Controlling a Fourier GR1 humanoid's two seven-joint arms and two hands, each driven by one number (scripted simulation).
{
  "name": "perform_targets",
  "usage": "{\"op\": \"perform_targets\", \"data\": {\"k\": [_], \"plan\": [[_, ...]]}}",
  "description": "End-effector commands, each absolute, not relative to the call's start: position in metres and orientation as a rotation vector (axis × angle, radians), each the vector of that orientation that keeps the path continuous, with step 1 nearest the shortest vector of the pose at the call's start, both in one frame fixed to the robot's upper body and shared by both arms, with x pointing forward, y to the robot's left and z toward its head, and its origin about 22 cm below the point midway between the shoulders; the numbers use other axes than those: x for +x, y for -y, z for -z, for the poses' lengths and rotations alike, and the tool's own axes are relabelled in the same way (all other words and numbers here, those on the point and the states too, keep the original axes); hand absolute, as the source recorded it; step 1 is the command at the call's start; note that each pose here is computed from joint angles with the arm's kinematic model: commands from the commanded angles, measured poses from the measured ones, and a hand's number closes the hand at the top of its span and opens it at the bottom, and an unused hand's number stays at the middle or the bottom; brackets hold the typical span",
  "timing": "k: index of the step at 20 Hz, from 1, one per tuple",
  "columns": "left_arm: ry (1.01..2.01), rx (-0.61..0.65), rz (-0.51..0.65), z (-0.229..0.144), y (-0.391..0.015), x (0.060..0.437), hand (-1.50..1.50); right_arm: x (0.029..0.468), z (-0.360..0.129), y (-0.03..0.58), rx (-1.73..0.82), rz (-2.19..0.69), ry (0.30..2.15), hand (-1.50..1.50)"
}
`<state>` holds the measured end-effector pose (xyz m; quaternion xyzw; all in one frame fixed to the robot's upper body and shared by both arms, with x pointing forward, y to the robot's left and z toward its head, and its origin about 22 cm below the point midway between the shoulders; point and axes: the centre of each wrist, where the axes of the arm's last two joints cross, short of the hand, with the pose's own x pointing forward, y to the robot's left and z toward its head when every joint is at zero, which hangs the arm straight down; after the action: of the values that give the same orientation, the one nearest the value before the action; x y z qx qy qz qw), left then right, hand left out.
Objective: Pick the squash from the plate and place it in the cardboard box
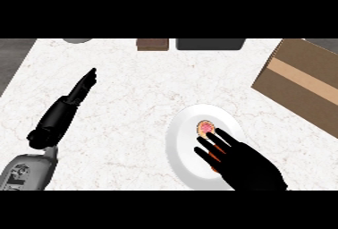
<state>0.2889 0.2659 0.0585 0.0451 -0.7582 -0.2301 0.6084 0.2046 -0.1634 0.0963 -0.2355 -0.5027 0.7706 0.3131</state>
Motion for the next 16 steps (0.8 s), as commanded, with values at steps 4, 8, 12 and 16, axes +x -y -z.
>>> {"op": "perform_targets", "data": {"k": [4,8,12,16], "plan": [[1.735,0.099,0.533,-0.054,-0.264,0.295,0.0,0.217,-0.078,0.163,-0.606,-2.035,1.322,-1.5],[1.754,0.084,0.531,-0.06,-0.25,0.302,0.0,0.226,-0.043,0.162,-0.561,-2.063,1.294,-1.5],[1.757,0.103,0.54,-0.06,-0.264,0.298,0.0,0.228,-0.055,0.165,-0.586,-2.051,1.281,-1.5],[1.738,0.1,0.549,-0.061,-0.279,0.286,0.0,0.213,-0.044,0.152,-0.653,-2.038,1.265,-1.5]]}}
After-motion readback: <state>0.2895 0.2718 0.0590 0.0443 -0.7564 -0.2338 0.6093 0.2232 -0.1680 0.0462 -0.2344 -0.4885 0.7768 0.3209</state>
